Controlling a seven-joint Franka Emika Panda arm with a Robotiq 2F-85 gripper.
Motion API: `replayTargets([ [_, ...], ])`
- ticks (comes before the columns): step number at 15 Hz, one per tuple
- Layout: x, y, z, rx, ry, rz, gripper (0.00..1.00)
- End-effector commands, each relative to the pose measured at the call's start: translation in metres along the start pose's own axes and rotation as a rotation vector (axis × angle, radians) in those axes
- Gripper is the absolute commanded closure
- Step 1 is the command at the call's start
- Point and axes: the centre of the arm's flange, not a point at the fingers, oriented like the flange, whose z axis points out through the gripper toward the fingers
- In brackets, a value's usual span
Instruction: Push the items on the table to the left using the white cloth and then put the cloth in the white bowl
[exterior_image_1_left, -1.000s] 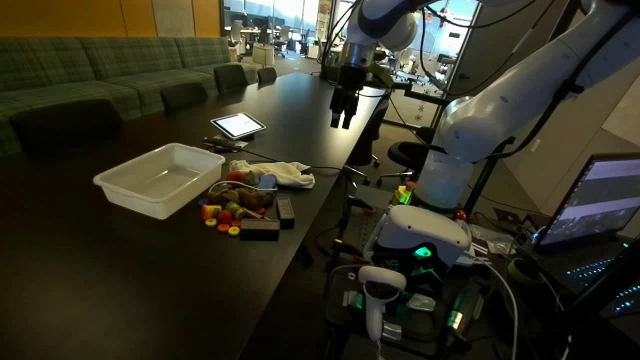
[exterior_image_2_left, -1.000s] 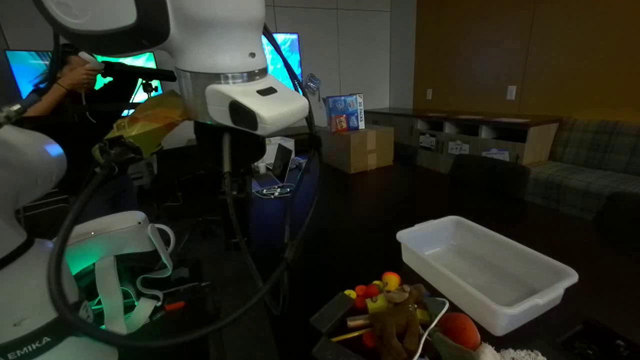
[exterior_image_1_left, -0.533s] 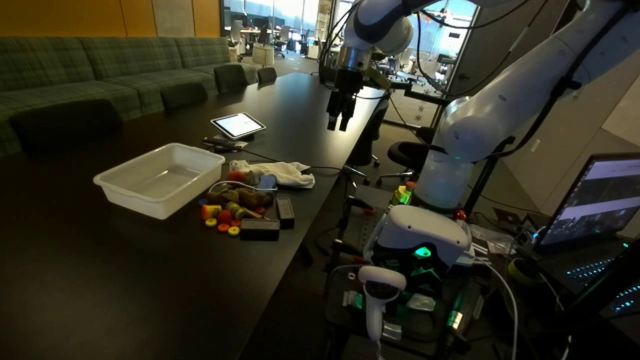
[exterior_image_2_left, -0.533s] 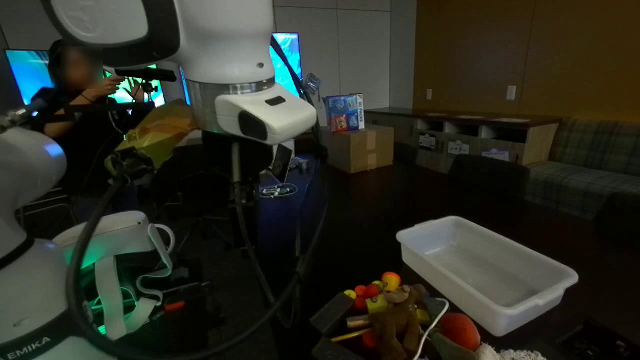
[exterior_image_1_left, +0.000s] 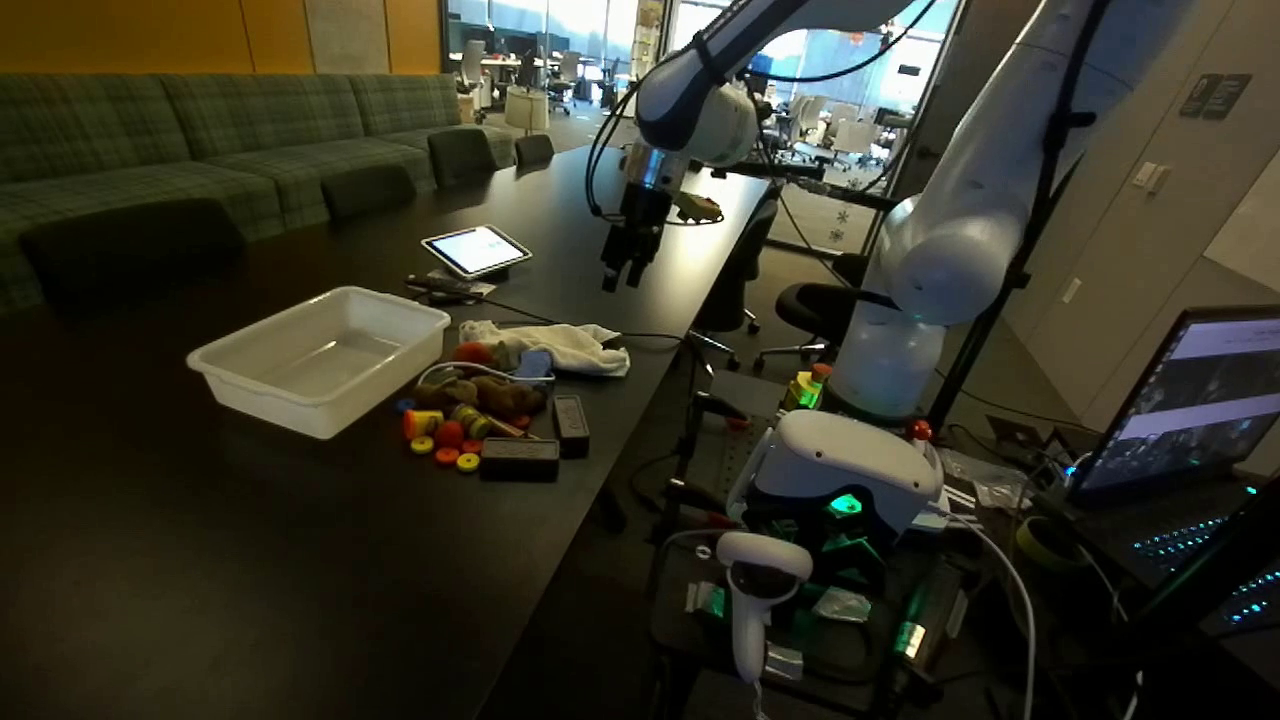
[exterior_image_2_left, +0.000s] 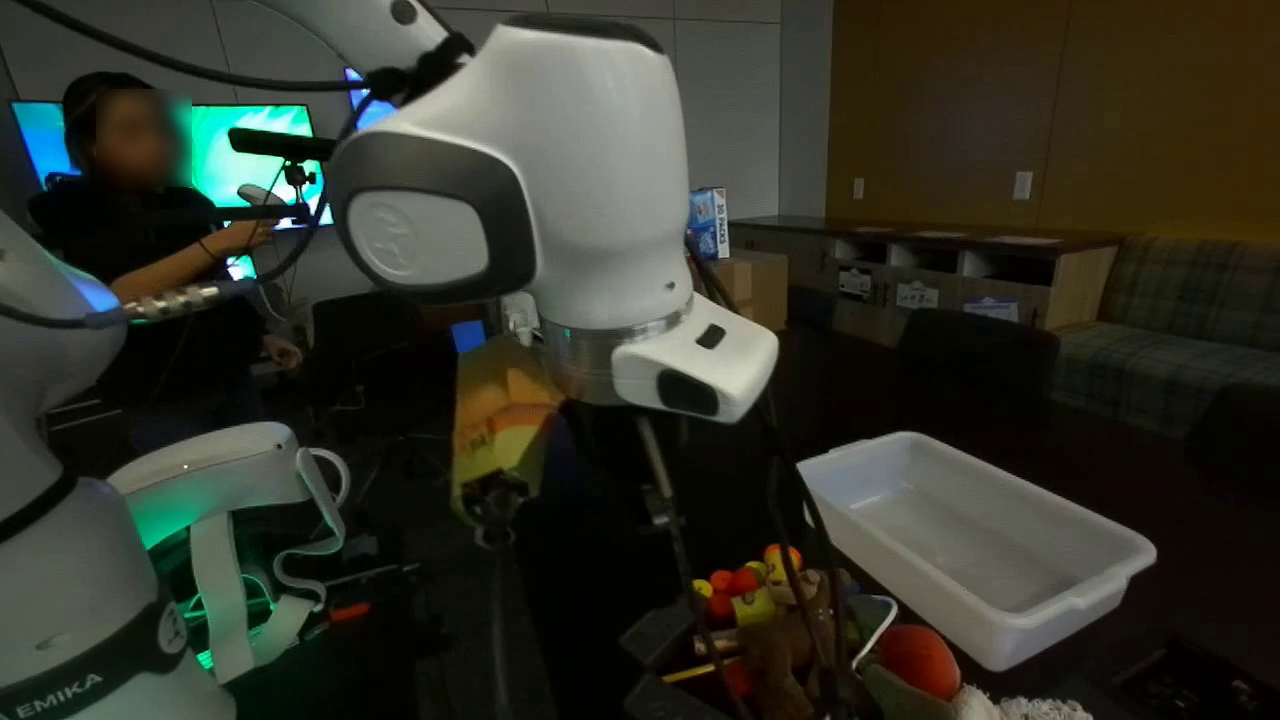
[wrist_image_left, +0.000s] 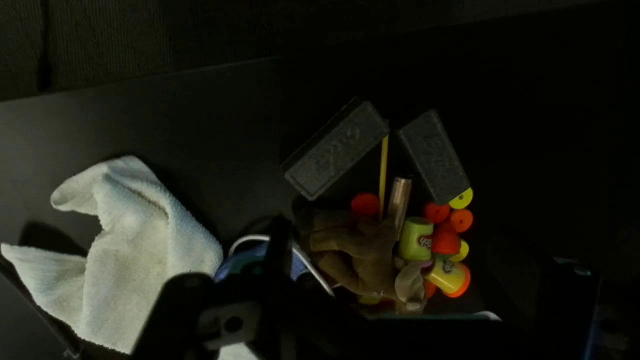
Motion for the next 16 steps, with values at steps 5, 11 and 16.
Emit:
replayTargets([
  [5, 0.102, 0.067, 0.097, -0.061, 0.087, -0.089, 0.00],
  [11, 0.173, 0.124, 0.158, -0.087, 0.138, -0.066, 0.00],
  [16, 0.211, 0.176, 0.197, -0.086, 0.163, -0.022, 0.00],
])
